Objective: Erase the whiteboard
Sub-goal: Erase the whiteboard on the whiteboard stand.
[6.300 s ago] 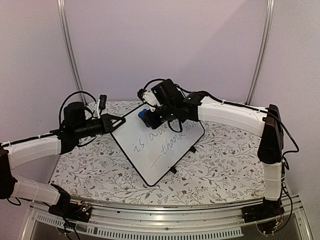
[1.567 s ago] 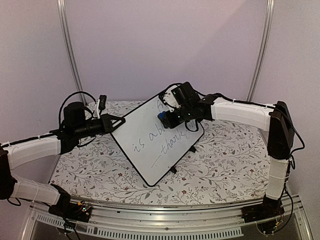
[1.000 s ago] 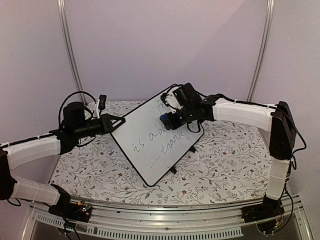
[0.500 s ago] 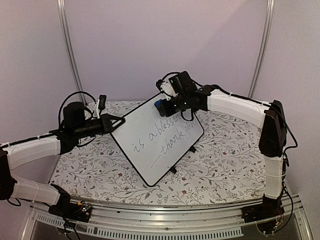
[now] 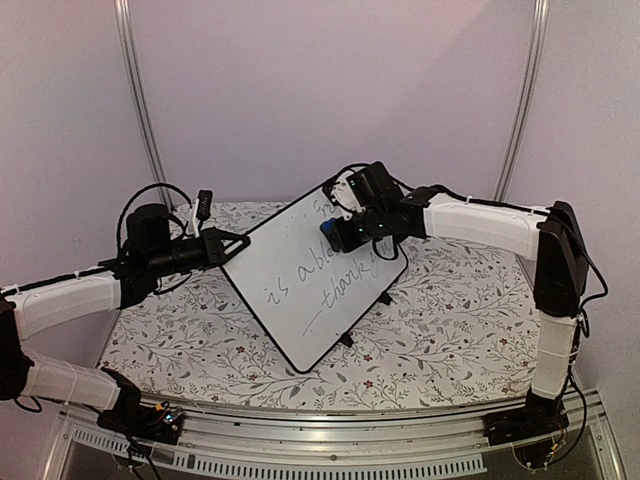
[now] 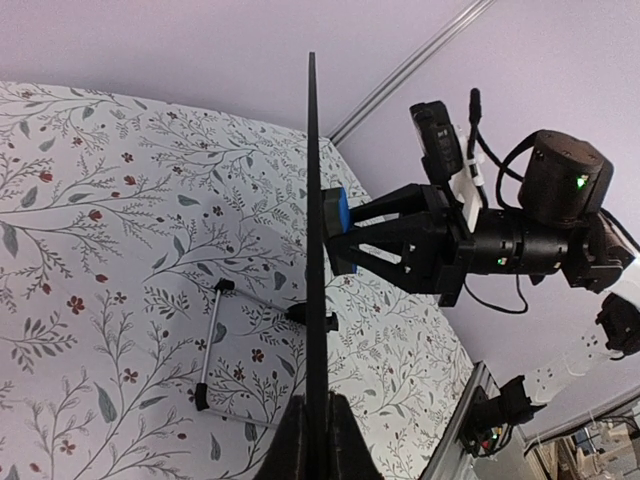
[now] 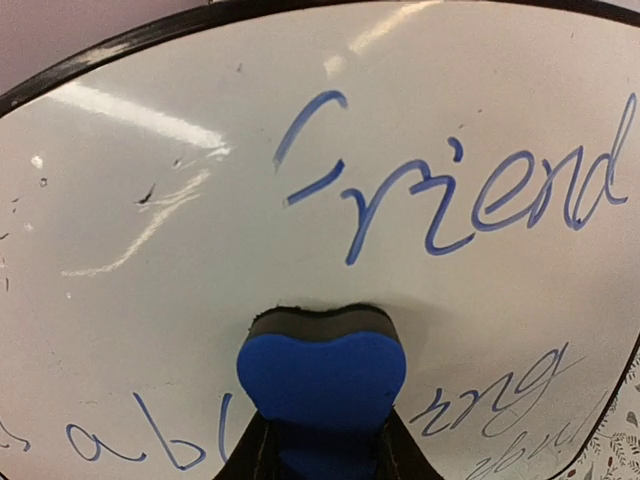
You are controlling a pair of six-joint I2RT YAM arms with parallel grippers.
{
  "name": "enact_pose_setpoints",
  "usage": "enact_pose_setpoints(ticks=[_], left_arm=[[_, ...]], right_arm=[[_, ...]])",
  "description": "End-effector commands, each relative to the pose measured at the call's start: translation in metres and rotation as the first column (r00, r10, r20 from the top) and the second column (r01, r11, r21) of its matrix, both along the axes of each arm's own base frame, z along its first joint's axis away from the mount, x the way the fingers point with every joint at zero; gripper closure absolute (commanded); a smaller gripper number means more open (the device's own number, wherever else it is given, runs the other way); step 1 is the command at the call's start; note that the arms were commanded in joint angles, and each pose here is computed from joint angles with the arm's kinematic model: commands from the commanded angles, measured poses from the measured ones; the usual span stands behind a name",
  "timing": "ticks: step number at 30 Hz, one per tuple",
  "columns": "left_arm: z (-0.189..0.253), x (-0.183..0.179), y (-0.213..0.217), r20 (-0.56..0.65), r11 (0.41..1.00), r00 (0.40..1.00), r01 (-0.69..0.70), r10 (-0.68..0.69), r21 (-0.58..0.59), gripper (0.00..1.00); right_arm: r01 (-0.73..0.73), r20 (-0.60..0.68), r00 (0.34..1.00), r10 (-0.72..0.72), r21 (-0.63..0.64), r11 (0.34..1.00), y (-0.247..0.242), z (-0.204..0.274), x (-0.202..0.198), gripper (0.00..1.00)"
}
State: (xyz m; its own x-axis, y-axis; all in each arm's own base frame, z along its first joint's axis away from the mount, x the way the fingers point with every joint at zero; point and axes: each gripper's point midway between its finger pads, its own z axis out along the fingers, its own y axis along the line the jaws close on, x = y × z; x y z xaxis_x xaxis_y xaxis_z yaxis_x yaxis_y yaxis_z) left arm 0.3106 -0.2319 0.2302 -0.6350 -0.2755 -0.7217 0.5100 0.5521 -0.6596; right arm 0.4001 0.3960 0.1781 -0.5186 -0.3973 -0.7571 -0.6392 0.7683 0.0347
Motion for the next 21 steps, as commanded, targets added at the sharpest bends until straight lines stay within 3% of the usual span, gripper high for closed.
enact_pose_setpoints(ticks=[1,11,21], left_arm=[[0.042,-0.025,-0.02,0.158,0.985,0.976,0.163,-0.153,-0.055,1.0],[0.041,-0.024,-0.02,0.159,0.985,0.975,0.162,-0.152,-0.051,1.0],[0.042,-0.025,-0.02,0.16,0.985,0.975,0.165,-0.155,-0.052,1.0]], right_arm=[[0.007,-0.059,0.998,-0.011,-0.056,0.998,-0.012,-0.024,-0.007,1.0],[0.013,0.003,1.0,-0.013,0.014,1.0,0.005,0.013,0.029,1.0],[0.0,0.008,1.0,0.0,0.015,1.0,0.017,0.016,0.044,1.0]])
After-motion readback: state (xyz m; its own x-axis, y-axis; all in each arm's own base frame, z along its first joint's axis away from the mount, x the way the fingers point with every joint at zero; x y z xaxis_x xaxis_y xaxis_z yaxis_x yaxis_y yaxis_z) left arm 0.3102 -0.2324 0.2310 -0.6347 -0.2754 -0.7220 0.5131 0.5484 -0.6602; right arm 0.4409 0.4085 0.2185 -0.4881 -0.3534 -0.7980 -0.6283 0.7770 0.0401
